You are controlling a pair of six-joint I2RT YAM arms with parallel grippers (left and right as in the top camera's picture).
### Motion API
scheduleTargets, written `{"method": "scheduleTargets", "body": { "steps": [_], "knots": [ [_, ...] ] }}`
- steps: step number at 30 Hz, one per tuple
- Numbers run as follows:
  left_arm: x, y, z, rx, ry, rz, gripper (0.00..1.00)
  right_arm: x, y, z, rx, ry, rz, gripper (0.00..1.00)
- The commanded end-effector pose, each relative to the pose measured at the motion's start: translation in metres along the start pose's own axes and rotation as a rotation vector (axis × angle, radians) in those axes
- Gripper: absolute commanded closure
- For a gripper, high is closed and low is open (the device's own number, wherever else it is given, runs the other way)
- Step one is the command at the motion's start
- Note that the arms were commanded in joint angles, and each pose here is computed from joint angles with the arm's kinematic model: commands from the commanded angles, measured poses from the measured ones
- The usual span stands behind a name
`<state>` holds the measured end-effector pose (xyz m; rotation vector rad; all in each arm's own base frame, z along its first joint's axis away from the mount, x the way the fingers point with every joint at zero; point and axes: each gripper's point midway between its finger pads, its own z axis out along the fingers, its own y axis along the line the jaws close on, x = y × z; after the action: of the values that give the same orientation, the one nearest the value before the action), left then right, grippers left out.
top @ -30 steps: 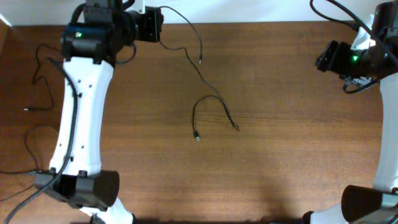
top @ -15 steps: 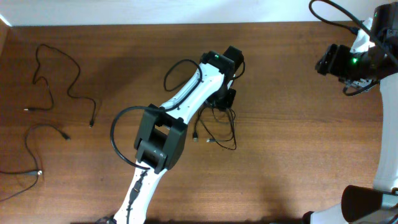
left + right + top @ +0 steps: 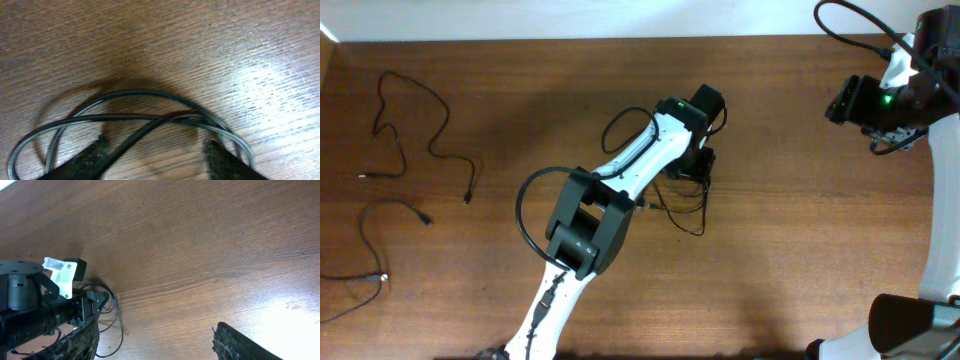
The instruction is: Untangle cables
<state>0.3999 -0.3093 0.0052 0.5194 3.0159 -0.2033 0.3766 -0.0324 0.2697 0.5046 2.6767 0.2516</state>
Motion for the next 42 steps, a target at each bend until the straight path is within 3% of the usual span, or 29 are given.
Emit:
{"method": "scheduleTargets", "body": {
  "steps": [1, 4, 5, 6, 9, 11, 16, 23, 27, 31, 42],
  "knots": [
    [0.022, -0.015, 0.034, 0.074, 0.106, -0.004, 0.48, 0.0, 0.003, 0.001, -0.01, 0.004, -0.011, 0.26],
    [0.022, -0.02, 0.033, 0.109, 0.114, -0.006, 0.65, 0.0, 0.003, 0.001, -0.01, 0.003, -0.037, 0.25],
    [0.021, -0.02, 0.023, 0.11, 0.11, 0.012, 0.57, 0.0, 0.003, 0.001, -0.01, 0.004, -0.038, 0.25],
    [0.014, -0.024, 0.008, 0.12, 0.082, 0.068, 0.43, 0.0, 0.003, 0.001, -0.011, 0.004, -0.056, 0.25],
    [0.009, -0.028, -0.018, 0.134, 0.049, 0.161, 0.25, 0.001, 0.003, 0.001, -0.01, 0.007, -0.06, 0.25],
    [0.019, -0.036, -0.025, 0.185, 0.071, 0.337, 0.14, 0.001, 0.003, 0.001, -0.01, 0.007, -0.059, 0.25],
    [0.007, -0.066, -0.024, 0.213, -0.018, 0.43, 0.07, 0.001, 0.003, 0.001, -0.009, 0.007, -0.063, 0.25],
    [-0.013, -0.082, -0.025, 0.216, -0.115, 0.407, 0.09, 0.001, 0.003, 0.001, -0.009, 0.007, -0.063, 0.25],
    [-0.011, -0.08, -0.015, -0.018, -0.151, 0.28, 0.14, 0.001, 0.003, 0.001, -0.009, 0.007, -0.063, 0.25],
    [-0.006, -0.087, -0.011, -0.136, -0.188, 0.325, 0.29, 0.001, 0.003, 0.001, -0.009, 0.008, -0.062, 0.25],
    [0.029, -0.091, 0.043, -0.135, -0.045, 0.342, 0.34, 0.002, 0.002, 0.001, -0.008, 0.014, -0.061, 0.25]
  ]
}}
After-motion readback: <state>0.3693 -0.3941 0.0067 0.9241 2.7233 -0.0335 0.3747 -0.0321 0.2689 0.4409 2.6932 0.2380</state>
